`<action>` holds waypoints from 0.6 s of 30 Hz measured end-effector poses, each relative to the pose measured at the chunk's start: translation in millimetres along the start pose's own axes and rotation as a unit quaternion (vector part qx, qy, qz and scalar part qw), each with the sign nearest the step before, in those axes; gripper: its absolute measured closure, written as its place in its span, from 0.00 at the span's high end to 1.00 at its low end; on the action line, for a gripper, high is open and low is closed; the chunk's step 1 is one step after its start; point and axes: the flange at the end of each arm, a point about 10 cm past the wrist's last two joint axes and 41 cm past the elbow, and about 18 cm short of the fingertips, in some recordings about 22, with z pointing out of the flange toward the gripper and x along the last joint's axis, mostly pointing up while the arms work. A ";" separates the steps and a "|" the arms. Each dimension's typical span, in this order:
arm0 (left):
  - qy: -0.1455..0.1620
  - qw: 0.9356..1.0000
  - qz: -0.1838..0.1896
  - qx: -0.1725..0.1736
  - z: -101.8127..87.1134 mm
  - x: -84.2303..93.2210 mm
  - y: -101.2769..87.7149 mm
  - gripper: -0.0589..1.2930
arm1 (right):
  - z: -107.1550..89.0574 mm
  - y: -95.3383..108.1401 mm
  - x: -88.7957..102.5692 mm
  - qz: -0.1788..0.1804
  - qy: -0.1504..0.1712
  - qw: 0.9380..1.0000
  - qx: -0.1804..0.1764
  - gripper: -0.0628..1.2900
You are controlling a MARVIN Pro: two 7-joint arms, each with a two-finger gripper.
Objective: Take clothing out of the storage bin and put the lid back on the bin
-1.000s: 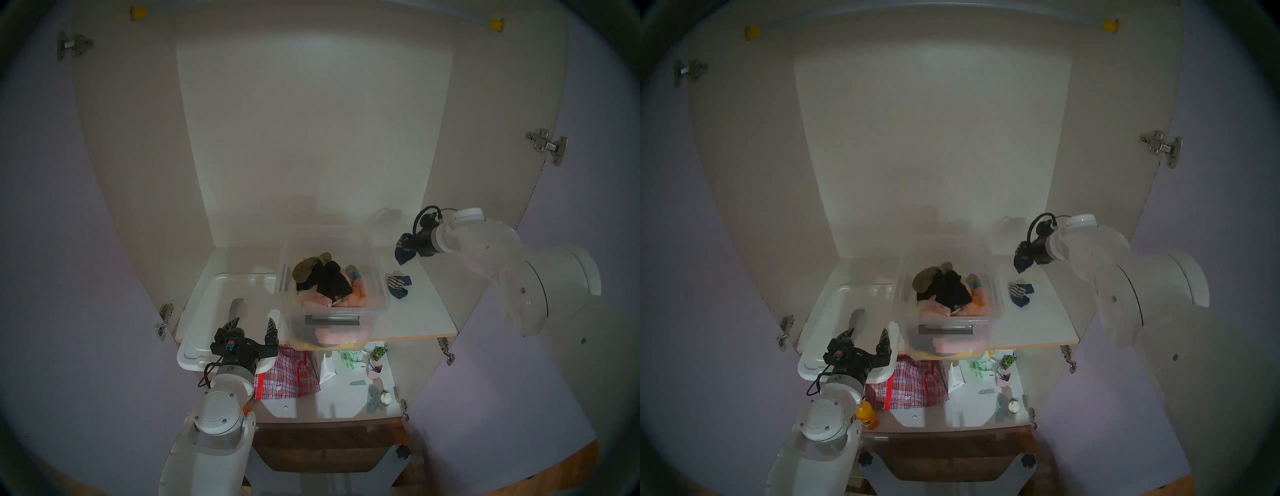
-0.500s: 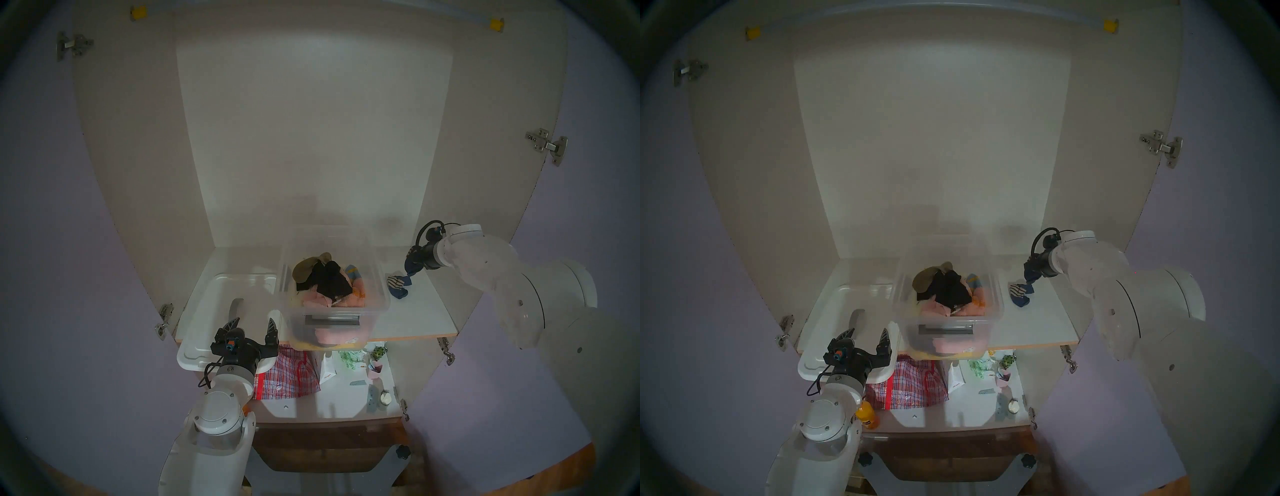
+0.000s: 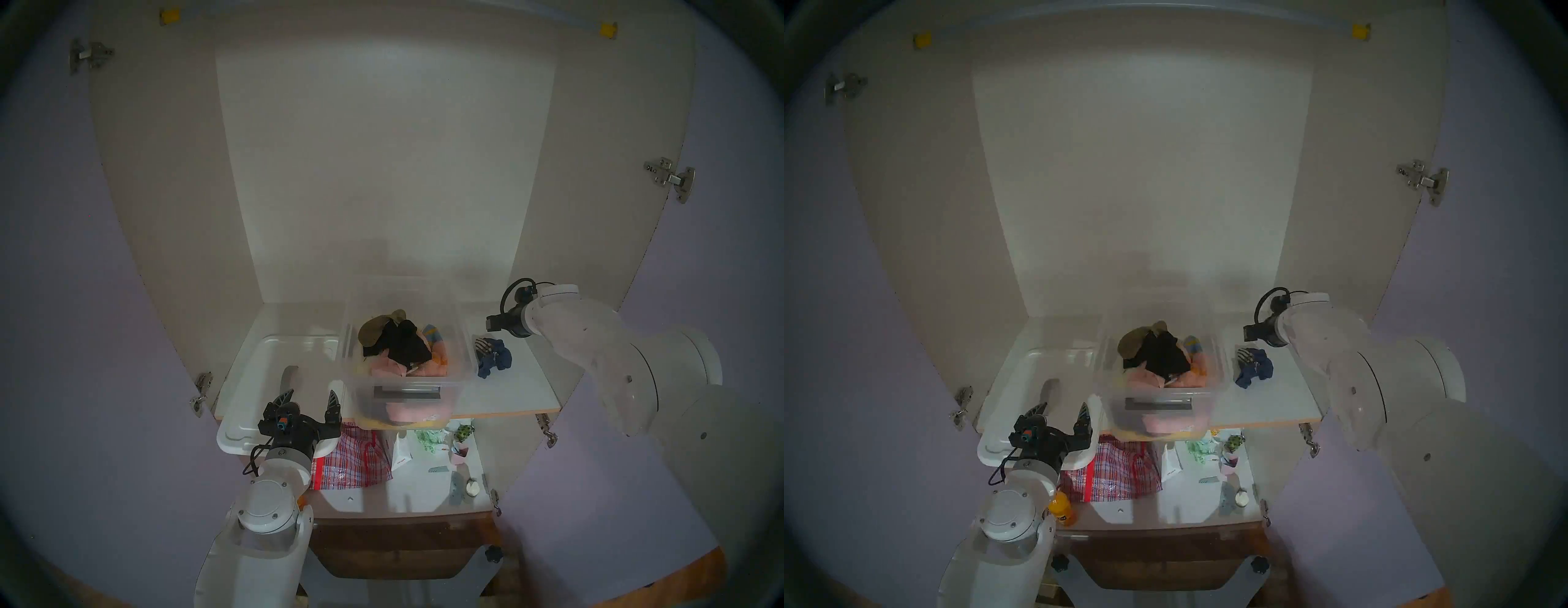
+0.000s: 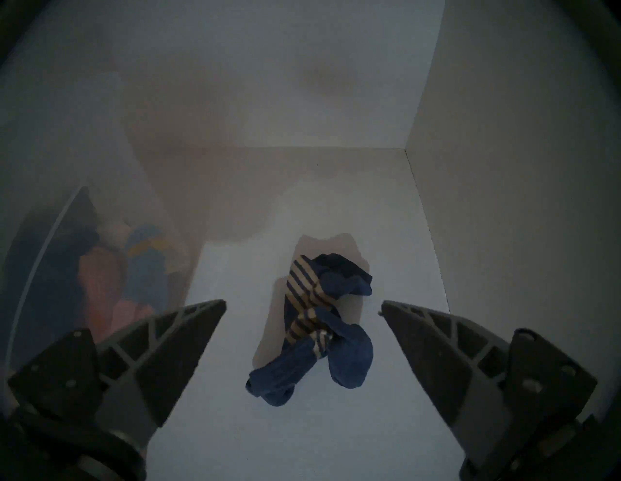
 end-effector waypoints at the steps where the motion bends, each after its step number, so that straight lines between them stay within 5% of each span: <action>1: 0.000 1.000 0.001 0.000 0.1 0.1 -0.2 0.96 | 0.1 -0.3 0.1 0.001 0.001 1.000 0.000 0.97; 18: -0.013 0.997 0.074 -0.015 21.3 -4.0 -13.8 0.96 | 0.8 -2.1 0.4 0.004 0.004 1.000 0.001 0.97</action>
